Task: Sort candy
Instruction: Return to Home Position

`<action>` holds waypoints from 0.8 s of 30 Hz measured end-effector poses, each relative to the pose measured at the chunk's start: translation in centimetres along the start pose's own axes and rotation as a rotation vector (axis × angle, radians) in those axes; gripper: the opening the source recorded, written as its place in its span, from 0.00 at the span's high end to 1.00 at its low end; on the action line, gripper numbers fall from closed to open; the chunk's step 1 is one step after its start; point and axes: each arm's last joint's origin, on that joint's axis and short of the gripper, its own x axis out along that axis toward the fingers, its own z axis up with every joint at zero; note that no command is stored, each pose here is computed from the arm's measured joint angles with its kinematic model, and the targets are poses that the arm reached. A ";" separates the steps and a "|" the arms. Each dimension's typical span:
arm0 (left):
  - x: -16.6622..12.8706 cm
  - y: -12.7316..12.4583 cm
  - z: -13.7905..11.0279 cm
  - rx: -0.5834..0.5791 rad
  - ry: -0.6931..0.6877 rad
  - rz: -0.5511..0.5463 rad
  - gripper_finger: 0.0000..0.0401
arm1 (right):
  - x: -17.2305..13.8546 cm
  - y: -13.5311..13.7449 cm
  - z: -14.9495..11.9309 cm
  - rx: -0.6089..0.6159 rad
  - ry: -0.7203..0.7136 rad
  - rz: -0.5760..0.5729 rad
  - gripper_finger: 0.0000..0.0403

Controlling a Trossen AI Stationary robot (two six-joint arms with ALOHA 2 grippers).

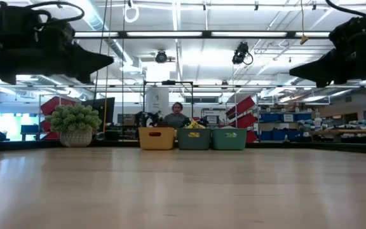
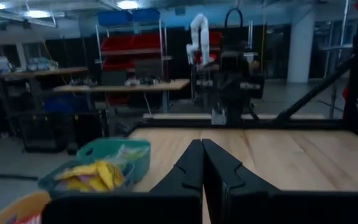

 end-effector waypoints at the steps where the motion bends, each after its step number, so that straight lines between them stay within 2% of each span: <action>1: -0.2 0.0 -0.2 -0.007 0.016 0.002 1.00 | 0.0 0.0 0.0 0.000 -0.001 -0.004 1.00; 4: -0.6 -0.1 -0.6 -0.020 0.081 0.003 1.00 | 0.0 -0.2 0.0 0.000 0.004 -0.011 1.00; 9: -1.3 -0.3 -0.2 -0.013 0.080 0.010 1.00 | 0.0 -0.3 -0.1 0.000 0.007 -0.018 1.00; 18: -3.2 -1.0 1.0 0.054 0.001 0.198 1.00 | 0.0 -0.5 -0.1 -0.010 0.008 -0.040 1.00; 24: -4.5 -1.8 0.3 0.035 0.067 0.193 1.00 | 0.0 -0.5 -0.1 -0.009 0.009 -0.042 1.00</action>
